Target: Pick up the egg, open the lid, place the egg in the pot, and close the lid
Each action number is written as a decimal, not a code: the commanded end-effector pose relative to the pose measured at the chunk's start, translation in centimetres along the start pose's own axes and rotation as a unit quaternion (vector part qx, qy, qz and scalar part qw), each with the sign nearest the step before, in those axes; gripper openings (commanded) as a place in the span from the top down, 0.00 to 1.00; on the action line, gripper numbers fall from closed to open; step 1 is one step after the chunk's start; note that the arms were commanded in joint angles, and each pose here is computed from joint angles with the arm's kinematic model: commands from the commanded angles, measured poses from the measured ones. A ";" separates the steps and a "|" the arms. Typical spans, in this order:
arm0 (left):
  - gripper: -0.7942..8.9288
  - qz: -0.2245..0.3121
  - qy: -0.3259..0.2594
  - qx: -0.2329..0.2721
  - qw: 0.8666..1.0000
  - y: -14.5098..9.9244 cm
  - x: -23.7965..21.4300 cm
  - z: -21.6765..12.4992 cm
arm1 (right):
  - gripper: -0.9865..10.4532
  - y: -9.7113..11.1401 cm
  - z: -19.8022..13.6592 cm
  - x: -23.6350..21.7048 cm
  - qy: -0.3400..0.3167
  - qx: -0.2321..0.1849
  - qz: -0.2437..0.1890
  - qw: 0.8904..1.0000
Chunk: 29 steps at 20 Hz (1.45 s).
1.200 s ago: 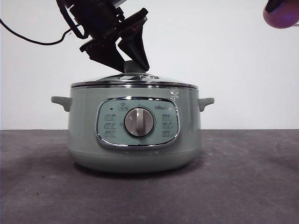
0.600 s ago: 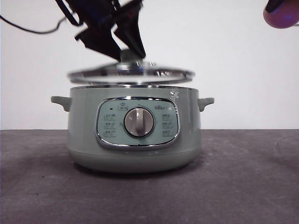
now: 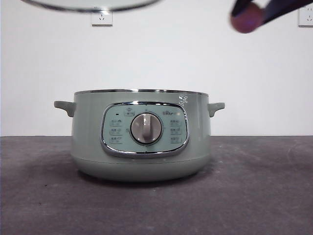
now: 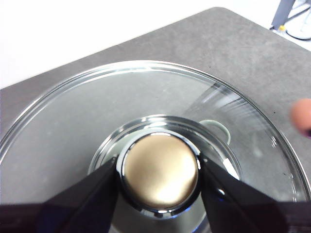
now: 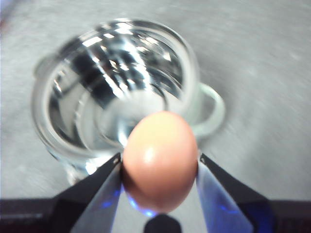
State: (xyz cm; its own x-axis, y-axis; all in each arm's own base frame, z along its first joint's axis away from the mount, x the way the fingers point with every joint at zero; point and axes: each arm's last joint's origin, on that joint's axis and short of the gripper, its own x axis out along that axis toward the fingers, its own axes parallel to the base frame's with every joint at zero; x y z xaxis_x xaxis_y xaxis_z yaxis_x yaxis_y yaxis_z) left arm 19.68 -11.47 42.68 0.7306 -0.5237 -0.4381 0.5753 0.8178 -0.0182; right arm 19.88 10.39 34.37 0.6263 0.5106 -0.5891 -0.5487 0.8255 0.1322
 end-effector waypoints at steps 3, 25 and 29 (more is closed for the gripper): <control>0.93 0.015 -0.035 0.009 0.999 -0.5 -5.6 -0.2 | 0.93 1.8 4.0 4.9 0.013 -0.038 0.036 0.999; 0.93 0.022 -0.028 0.008 0.999 -0.9 -9.9 -1.9 | 0.92 4.7 1.1 25.1 0.193 -0.125 0.038 0.973; 0.93 0.022 -0.028 0.008 0.999 -0.9 -9.9 -1.9 | 0.83 4.6 0.7 25.0 0.215 -0.122 0.041 0.968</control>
State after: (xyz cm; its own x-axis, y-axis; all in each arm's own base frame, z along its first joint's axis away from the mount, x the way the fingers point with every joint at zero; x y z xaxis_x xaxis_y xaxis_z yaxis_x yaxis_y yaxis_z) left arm 11.71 -6.81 44.41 0.7496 -0.4841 -0.4514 0.5430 0.8397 0.0010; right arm 33.45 26.86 21.57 0.3334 0.3893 -0.8587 -0.7244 0.6886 0.0309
